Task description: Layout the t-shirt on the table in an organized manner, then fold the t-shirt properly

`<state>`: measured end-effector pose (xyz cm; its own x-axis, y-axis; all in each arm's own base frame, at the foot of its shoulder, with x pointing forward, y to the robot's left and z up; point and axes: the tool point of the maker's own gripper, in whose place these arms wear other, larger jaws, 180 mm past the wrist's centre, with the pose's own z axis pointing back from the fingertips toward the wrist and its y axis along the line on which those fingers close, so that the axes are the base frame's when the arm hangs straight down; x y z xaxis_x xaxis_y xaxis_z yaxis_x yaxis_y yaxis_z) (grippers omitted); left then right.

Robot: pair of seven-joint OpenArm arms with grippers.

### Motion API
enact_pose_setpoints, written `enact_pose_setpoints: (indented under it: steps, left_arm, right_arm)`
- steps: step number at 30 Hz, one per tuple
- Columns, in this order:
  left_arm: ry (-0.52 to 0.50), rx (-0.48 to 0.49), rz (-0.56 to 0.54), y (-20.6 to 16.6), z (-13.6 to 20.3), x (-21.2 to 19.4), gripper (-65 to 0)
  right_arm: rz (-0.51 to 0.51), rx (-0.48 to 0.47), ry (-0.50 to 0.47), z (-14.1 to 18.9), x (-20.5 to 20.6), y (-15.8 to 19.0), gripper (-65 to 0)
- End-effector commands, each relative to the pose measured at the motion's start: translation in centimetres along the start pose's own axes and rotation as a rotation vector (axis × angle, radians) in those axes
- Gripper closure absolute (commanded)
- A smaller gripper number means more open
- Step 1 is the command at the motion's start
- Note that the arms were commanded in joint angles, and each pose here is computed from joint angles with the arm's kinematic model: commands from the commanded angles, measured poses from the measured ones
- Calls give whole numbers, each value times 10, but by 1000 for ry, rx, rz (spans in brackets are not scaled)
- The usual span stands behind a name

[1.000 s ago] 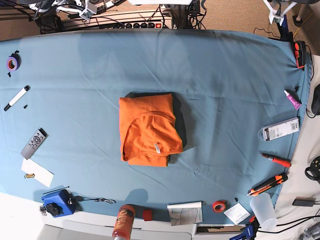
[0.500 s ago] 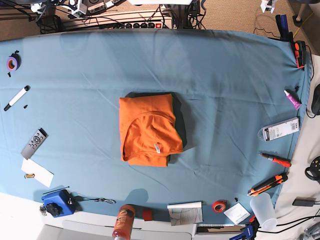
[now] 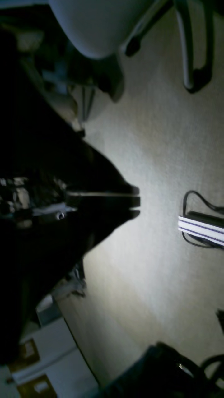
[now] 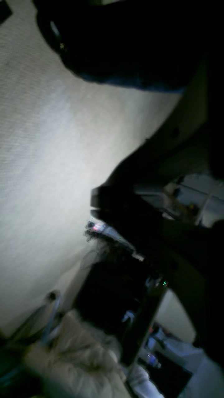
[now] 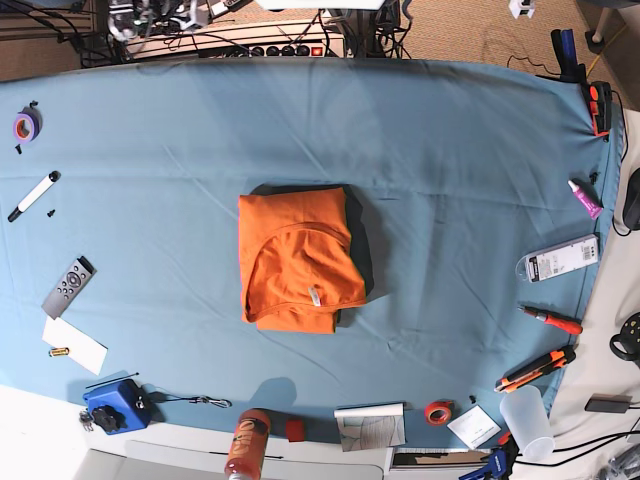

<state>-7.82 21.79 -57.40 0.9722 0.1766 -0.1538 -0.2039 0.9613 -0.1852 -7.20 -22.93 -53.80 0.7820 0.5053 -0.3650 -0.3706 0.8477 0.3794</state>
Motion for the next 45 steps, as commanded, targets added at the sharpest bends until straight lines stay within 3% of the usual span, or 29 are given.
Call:
enact_pose_setpoints:
  steps: [1,4,10,14,19,25,32,45]
  left_arm:
    - [0,6,9,6,0,-2,0]
    - [-28,0,46,5,-12,0,0]
    - [-103,20,20,-6,-38,-7,0]
    - [-136,-3,59,-27,-53,-8,0]
    - [-159,-36,73,-49,-61,9,0]
    - [-195,43,100,-35,-60,22,0]
    - [-220,84,114,-27,-58,26,0]
    - [-241,83,112,-28,-57,34,0]
  right_arm:
    - [16,-20,25,-1,-4,-7,0]
    - [60,-59,55,-12,-3,-18,0]
    - [155,-110,35,-29,8,-32,0]
    - [190,-172,17,-35,12,-46,0]
    - [207,-380,-105,-36,27,-80,0]
    - [173,-467,-268,-36,48,-89,0]
    - [182,-459,-397,-38,76,-72,0]
    - [186,-404,-459,-48,100,-42,0]
